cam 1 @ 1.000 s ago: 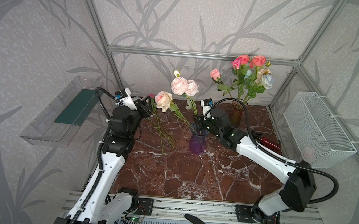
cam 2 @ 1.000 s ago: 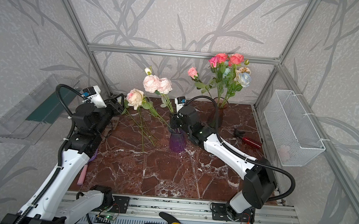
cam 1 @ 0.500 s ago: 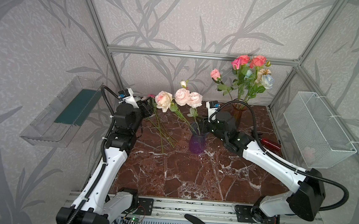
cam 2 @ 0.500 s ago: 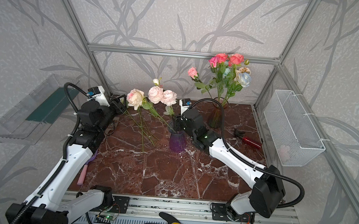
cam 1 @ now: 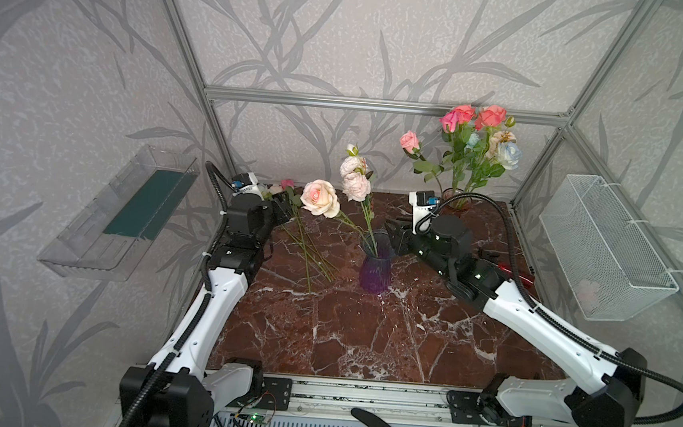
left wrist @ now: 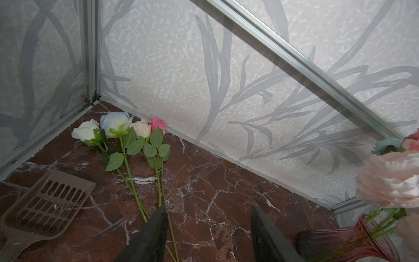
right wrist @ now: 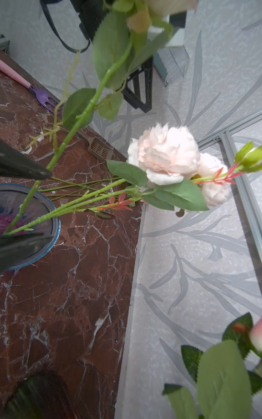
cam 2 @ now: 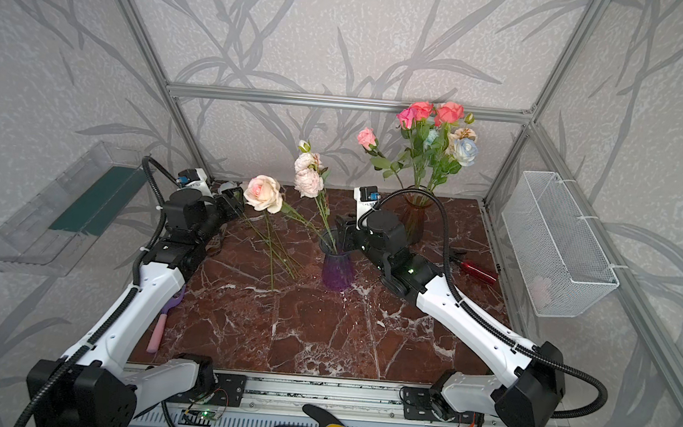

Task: Arrange the flowers into the vase
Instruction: 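Open right gripper and withdraw from the blue-purple vase, then reach left gripper down to the stem pile and grasp a cream rose stem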

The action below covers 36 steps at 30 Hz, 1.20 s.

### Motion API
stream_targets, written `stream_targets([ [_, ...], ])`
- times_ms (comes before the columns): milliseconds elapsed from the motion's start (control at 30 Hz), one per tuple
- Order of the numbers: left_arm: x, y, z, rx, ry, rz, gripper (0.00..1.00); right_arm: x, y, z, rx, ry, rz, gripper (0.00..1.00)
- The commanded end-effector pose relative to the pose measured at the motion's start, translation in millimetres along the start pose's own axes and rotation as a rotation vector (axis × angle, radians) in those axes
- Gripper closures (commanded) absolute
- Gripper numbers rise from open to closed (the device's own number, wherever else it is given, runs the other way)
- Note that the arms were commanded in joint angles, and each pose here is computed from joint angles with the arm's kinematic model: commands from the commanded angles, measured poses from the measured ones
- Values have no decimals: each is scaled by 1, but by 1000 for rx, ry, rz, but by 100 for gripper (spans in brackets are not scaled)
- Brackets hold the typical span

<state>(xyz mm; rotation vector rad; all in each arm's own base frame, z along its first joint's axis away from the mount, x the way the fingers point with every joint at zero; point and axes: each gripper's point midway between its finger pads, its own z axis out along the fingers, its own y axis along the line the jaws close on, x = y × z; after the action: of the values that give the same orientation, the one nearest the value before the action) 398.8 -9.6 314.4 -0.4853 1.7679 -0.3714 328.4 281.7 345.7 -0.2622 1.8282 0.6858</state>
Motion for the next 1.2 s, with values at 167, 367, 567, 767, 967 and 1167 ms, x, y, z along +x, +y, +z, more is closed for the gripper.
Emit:
stream_targets([
  [167, 1, 26, 17, -128, 40, -34, 40, -10, -16, -49, 58, -58, -10, 58],
  [367, 25, 43, 40, -187, 150, -35, 41, 9, -49, -73, 137, -32, 2, 57],
  [567, 59, 54, 65, -221, 297, -28, 45, 37, -85, -93, 211, 0, 63, 57],
  [767, 98, 66, 88, -251, 463, 4, 53, 67, -106, -98, 243, 49, 114, 57],
  [967, 153, 76, 111, -278, 707, 47, 63, 77, -110, -93, 238, 67, 140, 57],
  [1167, 201, 78, 125, -281, 888, 124, 67, 82, -111, -88, 225, 76, 158, 57],
])
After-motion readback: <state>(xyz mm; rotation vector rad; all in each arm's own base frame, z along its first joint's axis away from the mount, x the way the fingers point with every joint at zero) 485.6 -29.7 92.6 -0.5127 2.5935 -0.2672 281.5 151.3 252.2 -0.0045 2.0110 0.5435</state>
